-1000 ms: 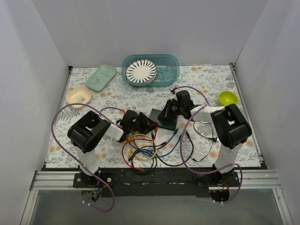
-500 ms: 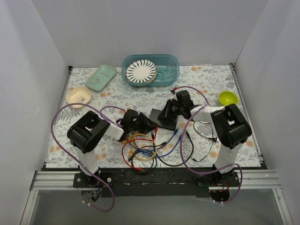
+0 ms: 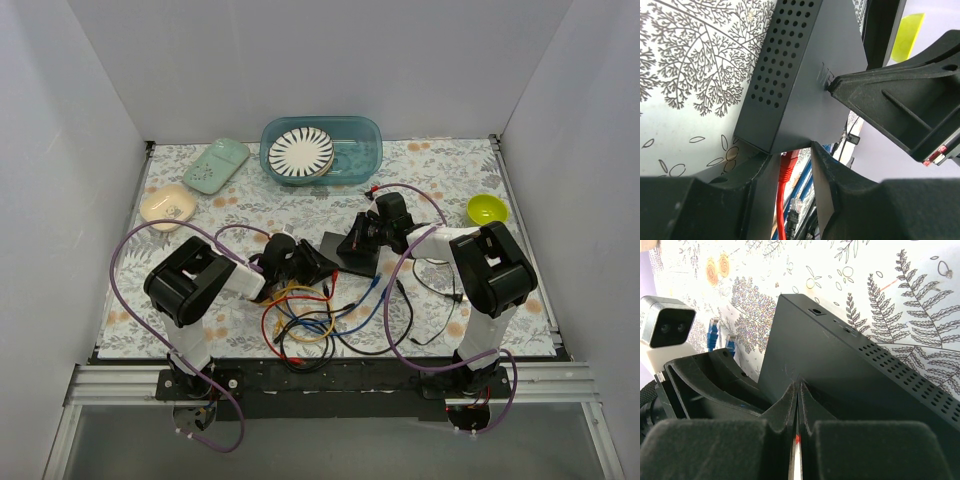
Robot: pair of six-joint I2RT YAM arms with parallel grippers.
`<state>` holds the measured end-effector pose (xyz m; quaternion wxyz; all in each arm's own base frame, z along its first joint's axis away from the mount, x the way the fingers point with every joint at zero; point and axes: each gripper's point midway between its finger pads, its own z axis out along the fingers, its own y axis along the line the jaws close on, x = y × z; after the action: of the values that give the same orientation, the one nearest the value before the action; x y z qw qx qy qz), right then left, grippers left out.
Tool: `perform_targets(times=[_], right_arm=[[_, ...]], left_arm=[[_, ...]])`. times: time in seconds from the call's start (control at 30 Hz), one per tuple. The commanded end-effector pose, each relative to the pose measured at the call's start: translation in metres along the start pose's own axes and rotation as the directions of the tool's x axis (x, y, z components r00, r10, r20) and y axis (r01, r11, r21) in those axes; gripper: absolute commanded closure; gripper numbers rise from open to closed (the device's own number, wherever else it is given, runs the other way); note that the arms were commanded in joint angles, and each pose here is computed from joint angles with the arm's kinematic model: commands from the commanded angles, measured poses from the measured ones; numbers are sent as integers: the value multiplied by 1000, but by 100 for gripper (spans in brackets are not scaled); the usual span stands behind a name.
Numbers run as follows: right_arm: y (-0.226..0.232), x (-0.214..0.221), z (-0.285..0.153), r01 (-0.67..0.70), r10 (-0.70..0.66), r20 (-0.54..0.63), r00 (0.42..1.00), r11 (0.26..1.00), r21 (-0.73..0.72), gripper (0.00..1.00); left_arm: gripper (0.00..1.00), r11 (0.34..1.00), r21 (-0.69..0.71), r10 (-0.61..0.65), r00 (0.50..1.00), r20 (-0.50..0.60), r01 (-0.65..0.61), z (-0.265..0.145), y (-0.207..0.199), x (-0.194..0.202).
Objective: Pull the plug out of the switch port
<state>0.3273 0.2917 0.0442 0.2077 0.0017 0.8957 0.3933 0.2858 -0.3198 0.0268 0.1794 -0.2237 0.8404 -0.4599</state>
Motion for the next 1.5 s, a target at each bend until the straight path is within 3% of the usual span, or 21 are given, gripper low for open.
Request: perform_targets(times=[0.0,0.3,0.73,0.93,1.27,1.47], right_arm=[[-55,45,3,-34,58,-122,991,982,188,94],[-57,46,3,-36,60,-121,991,981,192,94],[-51,42,-2,-26,47,-109,993,982,185,94],[-19,37,-26,78,-67,-72,995,983,167,94],[-36,79,-46,212,-164,-186,969,936,281,94],[-47,65,-33,230,-179,-175,968,911,341,95]], left_arm=[[67,950,-308,16,995,-101,-46,-19,99,36],[67,949,-310,27,993,-111,-60,-18,100,37],[100,937,-350,-39,993,-115,-4,-10,105,39],[100,936,-353,-42,991,-127,-6,-11,108,42],[100,943,-331,-31,989,-148,-20,-9,101,43],[100,948,-316,-12,985,-170,-43,-9,95,45]])
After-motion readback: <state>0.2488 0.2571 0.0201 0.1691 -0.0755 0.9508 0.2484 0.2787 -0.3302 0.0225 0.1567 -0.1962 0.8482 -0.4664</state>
